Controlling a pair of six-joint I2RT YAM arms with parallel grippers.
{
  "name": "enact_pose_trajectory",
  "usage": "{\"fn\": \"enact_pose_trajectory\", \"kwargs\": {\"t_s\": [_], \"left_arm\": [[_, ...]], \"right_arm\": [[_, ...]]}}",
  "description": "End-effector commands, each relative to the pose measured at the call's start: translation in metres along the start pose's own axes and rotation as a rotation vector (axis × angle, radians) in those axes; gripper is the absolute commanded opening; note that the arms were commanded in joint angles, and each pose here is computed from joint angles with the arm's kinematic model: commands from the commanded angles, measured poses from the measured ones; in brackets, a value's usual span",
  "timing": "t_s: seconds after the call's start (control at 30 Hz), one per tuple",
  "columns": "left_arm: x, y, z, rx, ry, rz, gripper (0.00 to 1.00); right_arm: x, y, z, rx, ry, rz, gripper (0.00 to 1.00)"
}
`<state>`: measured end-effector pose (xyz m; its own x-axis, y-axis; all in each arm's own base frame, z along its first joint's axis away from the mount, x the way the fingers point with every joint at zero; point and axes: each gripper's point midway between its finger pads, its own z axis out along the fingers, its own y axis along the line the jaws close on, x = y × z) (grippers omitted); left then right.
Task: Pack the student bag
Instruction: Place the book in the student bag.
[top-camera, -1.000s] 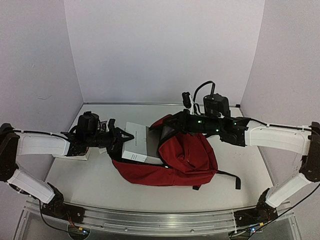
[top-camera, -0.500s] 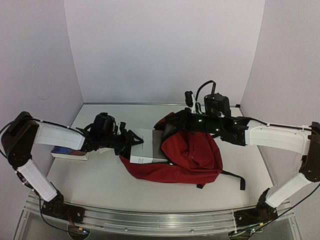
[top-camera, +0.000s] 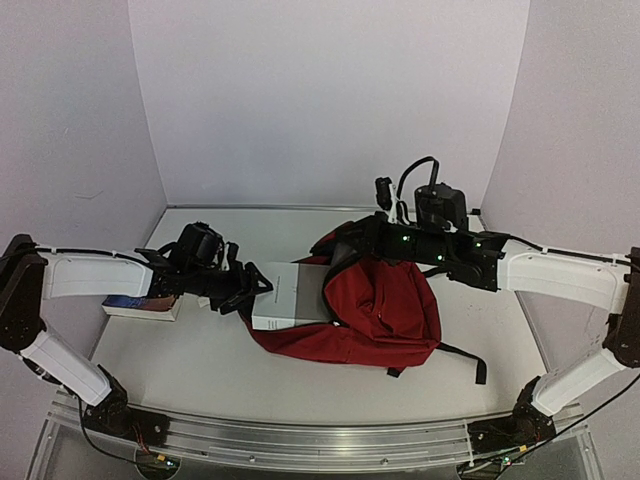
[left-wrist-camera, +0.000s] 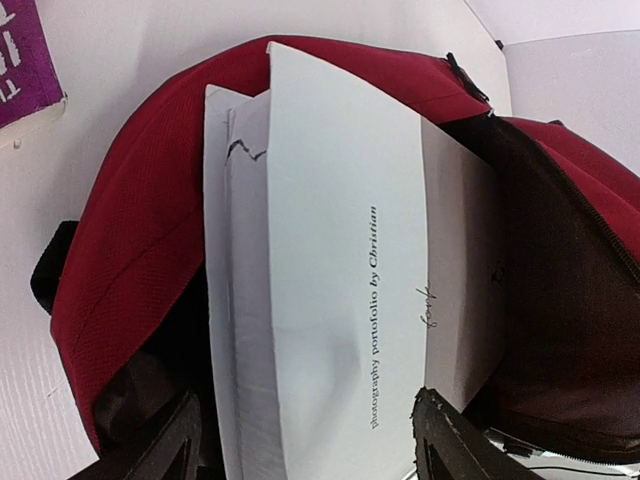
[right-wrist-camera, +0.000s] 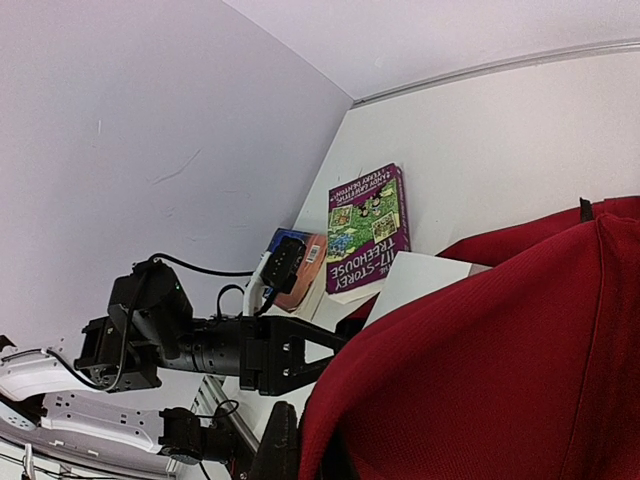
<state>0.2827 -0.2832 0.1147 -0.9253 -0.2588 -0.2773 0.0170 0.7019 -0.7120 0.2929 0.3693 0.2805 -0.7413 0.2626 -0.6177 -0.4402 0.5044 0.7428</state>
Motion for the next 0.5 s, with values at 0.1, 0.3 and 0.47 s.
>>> {"fn": "enact_pose_trajectory", "kwargs": {"t_s": [0.1,0.3,0.47], "left_arm": [[-0.007,-0.023,0.022,0.071,0.033,0.037,0.62],[-0.003,-0.059,0.043,0.137,0.062,0.095,0.49],[0.005,-0.083,0.059,0.180,0.082,0.141,0.44]], "right_arm": [[-0.043,0.085,-0.014,-0.268,-0.127,-0.062,0.00],[-0.042,0.091,0.001,-0.288,-0.115,-0.072,0.00],[-0.037,0.090,0.013,-0.301,-0.102,-0.066,0.00]]}}
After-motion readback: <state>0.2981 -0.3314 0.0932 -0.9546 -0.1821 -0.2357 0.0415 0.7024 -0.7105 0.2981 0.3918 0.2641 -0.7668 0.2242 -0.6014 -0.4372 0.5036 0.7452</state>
